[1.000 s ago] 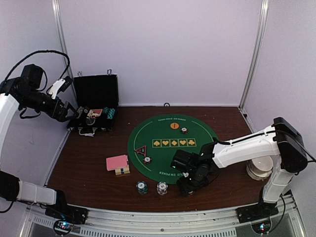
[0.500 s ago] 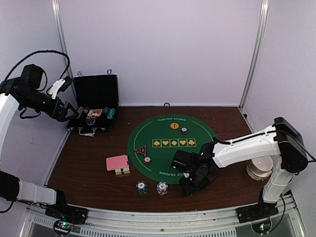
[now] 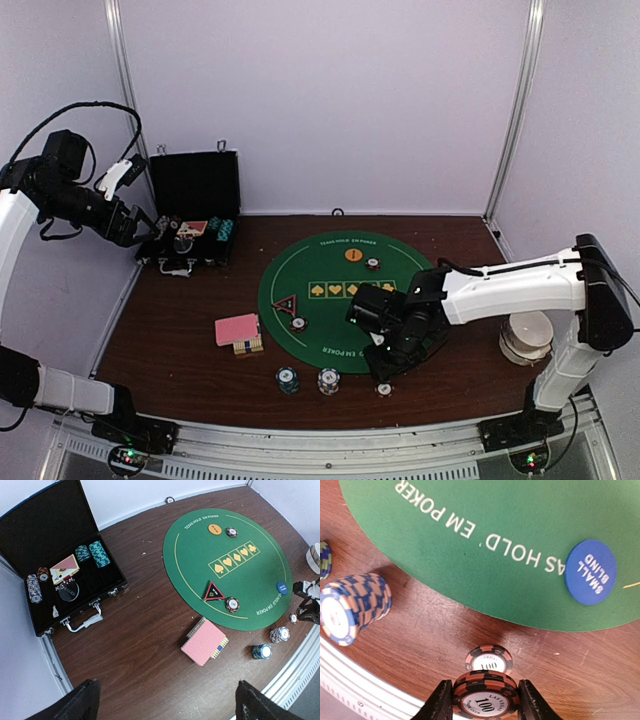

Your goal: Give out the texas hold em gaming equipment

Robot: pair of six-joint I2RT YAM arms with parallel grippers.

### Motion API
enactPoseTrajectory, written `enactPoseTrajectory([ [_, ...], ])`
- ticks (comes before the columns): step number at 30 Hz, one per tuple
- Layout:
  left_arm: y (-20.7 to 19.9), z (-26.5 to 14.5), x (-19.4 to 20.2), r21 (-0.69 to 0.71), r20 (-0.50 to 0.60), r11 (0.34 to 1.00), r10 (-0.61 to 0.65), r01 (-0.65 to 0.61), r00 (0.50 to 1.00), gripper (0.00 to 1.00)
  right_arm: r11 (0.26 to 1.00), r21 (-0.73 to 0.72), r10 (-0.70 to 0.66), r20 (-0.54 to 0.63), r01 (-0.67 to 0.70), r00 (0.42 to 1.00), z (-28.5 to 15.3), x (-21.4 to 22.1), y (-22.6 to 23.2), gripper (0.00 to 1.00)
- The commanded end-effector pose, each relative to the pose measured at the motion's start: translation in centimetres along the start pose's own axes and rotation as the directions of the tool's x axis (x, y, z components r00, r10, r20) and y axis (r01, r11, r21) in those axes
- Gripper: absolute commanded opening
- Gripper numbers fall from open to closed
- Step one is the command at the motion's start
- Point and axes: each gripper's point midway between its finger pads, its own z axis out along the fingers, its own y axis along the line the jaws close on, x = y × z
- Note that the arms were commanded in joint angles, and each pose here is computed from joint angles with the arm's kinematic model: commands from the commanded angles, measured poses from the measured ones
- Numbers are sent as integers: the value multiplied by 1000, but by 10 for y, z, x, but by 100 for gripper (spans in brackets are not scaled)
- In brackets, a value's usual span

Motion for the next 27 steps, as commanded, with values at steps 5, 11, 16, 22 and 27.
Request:
enactPoseTrajectory([
  [5, 1, -9, -11, -15, 40, 1000, 25, -24, 999, 98, 990, 99, 93, 115, -104, 989, -35, -52, -69, 32],
  [11, 0, -12, -11, -19, 42, 999, 27, -27, 999, 98, 971, 138, 183, 104, -197, 978, -9, -71, -118, 32],
  [16, -1, -14, -10, -24, 44, 999, 37, -36, 998, 98, 961, 154, 222, 72, -231, 972, 16, -69, -136, 32],
  [22, 0, -13, -9, -24, 39, 999, 38, -37, 999, 98, 958, 161, 235, 37, -238, 971, 35, -60, -140, 32],
  [27, 0, -12, -8, -25, 35, 999, 39, -38, 999, 98, 954, 167, 247, 26, -248, 969, 44, -55, -145, 45],
])
